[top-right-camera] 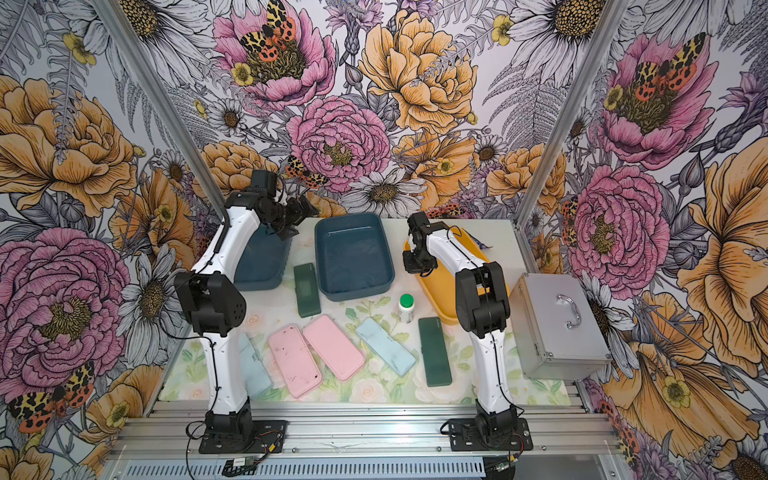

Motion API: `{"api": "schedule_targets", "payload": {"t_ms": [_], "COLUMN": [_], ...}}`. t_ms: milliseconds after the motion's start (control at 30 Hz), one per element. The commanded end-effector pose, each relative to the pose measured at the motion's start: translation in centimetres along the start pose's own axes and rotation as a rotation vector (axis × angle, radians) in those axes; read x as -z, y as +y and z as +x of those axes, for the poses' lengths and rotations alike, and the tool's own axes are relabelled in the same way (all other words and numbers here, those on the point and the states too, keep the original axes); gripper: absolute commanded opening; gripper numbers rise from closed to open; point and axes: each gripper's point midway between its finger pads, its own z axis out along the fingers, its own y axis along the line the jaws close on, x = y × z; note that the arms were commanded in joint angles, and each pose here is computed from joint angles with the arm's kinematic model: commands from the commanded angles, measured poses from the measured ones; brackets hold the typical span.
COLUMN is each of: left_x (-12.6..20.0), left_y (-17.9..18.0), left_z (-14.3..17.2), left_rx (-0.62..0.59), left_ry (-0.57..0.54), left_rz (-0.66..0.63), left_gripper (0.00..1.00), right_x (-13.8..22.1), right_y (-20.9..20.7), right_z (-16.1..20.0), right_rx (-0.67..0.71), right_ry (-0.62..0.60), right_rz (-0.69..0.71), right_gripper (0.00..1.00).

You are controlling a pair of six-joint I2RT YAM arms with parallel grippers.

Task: Place the pencil cases by color into the storage box
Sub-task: Move the storage box to the center of the board.

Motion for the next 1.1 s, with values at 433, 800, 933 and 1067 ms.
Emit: {"api": "schedule_targets", "payload": {"t_ms": [433,800,933,1067], "left_x": [1.3,-0.5,-1.0,-1.4], "left_y": [0.2,1.0,1.4,1.5], "left_z": [-2.0,-2.4,-2.4,-2.4], "left_rx": [0.031,0.05,0.052,0.051], "left_ry": [-0.018,0.0,0.005,0.007], "left_rz": [0.046,0.036,0.029,0.023], "left_gripper": [0.99,0.99,0.99,0.99], "right_x": [-2.0,-1.9,-2.0,-1.9], "right_y": [-3.4,-5.9,-5.6,-5.2], "right_z": [-6.2,-9.1,-9.9,-10.9], "right_rx": [-0.244,-0.197,-0.178,-0.182], "right_ry": [-0.051,-0.111,-0.13,-0.16], "right_rz": [-0.016,-0.027,-0.059,-0.097], "right_gripper": [0.17,0.19,0.19,0.19]}}
